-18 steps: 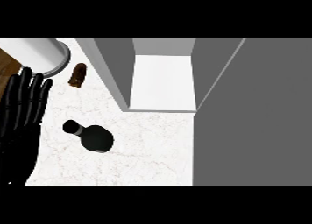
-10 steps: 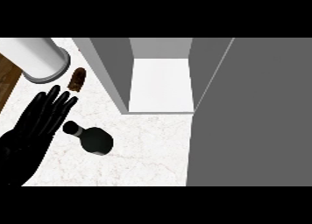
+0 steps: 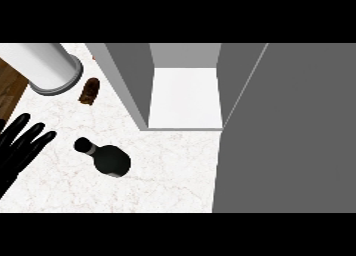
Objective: Pick up the wine, place it into the cabinet and close the cabinet
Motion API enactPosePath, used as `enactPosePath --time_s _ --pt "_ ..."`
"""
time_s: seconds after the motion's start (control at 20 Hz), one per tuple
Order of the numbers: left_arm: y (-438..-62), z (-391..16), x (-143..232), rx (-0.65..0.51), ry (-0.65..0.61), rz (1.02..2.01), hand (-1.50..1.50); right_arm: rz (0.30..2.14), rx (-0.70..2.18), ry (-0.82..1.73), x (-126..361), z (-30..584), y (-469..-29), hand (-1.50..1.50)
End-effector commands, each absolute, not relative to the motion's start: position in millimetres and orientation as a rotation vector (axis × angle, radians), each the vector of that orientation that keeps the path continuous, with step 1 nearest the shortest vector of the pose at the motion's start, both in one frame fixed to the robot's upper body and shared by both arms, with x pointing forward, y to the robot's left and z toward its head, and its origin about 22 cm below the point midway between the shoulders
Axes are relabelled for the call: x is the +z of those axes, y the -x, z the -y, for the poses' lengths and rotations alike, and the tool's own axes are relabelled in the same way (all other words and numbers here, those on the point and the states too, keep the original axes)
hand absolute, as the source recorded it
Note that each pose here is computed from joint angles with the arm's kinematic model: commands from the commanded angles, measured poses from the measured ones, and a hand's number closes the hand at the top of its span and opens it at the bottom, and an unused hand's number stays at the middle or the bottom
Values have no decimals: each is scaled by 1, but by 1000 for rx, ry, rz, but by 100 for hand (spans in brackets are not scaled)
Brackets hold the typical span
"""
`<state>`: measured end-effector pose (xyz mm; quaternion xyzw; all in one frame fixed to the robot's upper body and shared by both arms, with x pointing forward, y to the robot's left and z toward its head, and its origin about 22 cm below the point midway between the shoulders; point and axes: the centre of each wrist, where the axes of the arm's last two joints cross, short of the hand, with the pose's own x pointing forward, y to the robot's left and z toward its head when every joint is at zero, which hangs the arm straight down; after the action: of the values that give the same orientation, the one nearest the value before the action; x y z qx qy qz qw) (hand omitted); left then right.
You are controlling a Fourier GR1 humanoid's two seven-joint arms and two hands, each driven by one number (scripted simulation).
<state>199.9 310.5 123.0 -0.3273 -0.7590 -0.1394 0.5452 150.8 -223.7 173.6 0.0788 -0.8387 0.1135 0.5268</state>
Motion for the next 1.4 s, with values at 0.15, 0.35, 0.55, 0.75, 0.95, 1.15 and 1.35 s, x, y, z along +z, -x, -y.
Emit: enactPosePath --time_s 0.15,0.35,0.55,0.75,0.95,1.15,1.35 --pt "-175 -327 149 -333 824 1747 -150 2007 275 -193 218 213 -141 -150" --pt "-187 -321 172 -321 808 1761 -150 2000 278 -223 230 214 -120 -150" --pt "-189 -322 167 -327 791 1722 -150 1975 280 -236 239 211 -119 -150" --pt "-191 -329 189 -322 753 1739 -150 1989 295 -228 254 210 -123 -150" --pt "-189 -326 174 -306 743 1711 -150 1986 258 -190 250 211 -136 -150" --pt "-202 -290 164 -301 751 1699 -150 1969 280 -214 262 201 -135 -150" --pt "-214 -319 166 -251 693 1736 -150 1984 280 -207 268 210 -138 -150"
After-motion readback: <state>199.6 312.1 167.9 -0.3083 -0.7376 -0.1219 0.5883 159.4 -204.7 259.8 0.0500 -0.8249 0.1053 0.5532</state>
